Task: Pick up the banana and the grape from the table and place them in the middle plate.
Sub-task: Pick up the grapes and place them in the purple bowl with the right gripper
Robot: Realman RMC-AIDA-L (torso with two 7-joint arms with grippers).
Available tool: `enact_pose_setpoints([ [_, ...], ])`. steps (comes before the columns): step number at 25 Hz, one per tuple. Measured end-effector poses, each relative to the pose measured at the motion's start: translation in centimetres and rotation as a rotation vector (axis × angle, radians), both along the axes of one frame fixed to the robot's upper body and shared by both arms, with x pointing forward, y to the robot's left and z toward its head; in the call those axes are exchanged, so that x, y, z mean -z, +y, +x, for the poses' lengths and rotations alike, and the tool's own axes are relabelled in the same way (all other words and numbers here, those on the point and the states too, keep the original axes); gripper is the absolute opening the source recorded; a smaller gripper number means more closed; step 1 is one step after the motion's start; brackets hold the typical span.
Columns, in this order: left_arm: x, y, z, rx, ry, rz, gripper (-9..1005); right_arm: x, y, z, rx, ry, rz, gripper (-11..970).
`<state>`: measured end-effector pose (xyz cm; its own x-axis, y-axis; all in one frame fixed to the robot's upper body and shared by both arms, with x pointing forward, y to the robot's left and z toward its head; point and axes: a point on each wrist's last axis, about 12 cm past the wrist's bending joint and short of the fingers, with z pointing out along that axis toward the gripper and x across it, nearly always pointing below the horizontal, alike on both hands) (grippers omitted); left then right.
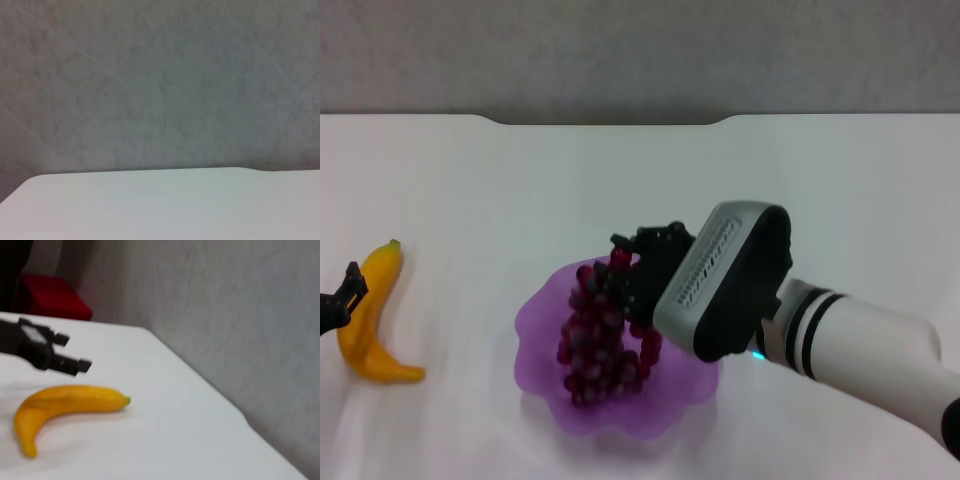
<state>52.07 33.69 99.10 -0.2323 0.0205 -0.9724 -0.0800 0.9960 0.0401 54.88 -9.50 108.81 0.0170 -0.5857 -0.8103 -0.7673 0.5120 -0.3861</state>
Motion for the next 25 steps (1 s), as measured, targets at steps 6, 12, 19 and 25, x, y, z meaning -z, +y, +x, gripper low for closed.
enact_pose_setpoints([
  [6, 0.0, 0.0, 0.0, 0.000, 0.000, 0.000, 899, 0.8, -0.3, -0.2, 0.007, 0.019, -0.015, 292],
  [12, 0.0, 0.0, 0.1, 0.001, -0.001, 0.000, 898, 1.2, -0.6, -0.2, 0.026, 0.046, -0.007, 298],
  [19, 0.0, 0.1, 0.0, -0.001, 0.000, 0.002, 898, 1.8, -1.0, -0.2, 0.046, 0.067, -0.006, 420],
  [25, 0.0, 0.1, -0.1, -0.003, 0.001, 0.003, 898, 1.5, -0.8, -0.2, 0.040, 0.061, 0.001, 624],
])
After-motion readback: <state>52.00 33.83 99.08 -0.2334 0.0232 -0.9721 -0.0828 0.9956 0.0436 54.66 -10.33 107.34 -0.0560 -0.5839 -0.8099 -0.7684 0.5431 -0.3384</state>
